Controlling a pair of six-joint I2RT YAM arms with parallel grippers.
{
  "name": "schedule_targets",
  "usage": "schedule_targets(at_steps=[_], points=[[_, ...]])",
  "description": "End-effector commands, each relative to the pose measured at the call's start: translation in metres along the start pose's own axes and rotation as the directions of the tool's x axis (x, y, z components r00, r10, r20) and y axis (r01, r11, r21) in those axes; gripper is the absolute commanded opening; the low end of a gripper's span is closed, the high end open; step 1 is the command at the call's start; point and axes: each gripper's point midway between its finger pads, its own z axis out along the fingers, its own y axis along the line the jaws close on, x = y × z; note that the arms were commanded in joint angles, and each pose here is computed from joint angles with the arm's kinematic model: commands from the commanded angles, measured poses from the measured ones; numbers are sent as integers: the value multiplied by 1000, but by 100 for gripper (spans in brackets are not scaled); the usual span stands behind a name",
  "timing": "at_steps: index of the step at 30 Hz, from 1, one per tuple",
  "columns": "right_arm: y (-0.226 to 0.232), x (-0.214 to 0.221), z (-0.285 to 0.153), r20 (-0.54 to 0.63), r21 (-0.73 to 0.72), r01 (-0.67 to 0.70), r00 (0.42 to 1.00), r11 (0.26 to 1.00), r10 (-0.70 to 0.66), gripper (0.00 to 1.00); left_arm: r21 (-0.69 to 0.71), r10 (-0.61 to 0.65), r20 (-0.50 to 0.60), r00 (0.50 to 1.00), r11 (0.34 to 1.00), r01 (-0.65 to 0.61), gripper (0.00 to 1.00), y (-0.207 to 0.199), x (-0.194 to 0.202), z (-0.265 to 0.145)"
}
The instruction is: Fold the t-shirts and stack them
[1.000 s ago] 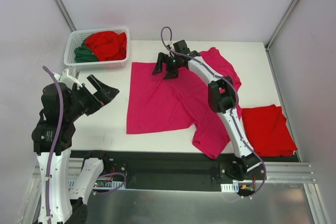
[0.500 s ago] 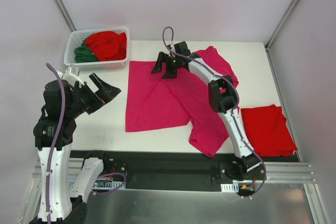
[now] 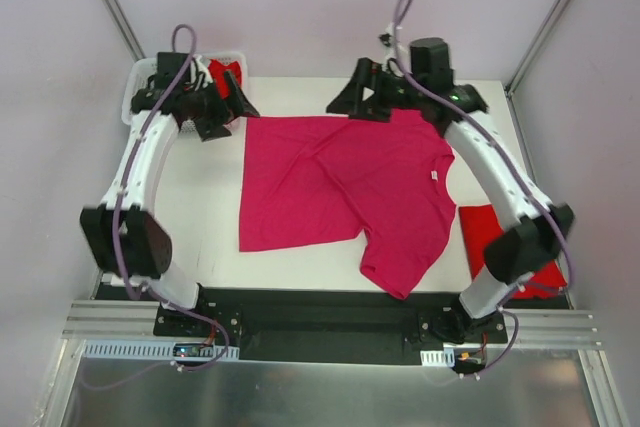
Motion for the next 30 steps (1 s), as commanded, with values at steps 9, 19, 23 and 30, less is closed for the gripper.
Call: schedule_targets(at_steps=[9,19,23,30], points=[[-22,124,-113,-158,261,10,987,965,33,96,-207,321,-143,936,915,-345,99,-12,-12,149],[-30,158,-139,-205,328,3,976,945,68,96,-405,314,-254,915,824,-395,99,34,-9,183],[-33,165,-142,-229,339,2,970,941,81,96,-405,226,-299,927,850,-338,99,56,-1,196],[-36,169,-141,-260,345,7,962,939,88,96,-242,87,-292,953,957,-161,99,46,-8,221]])
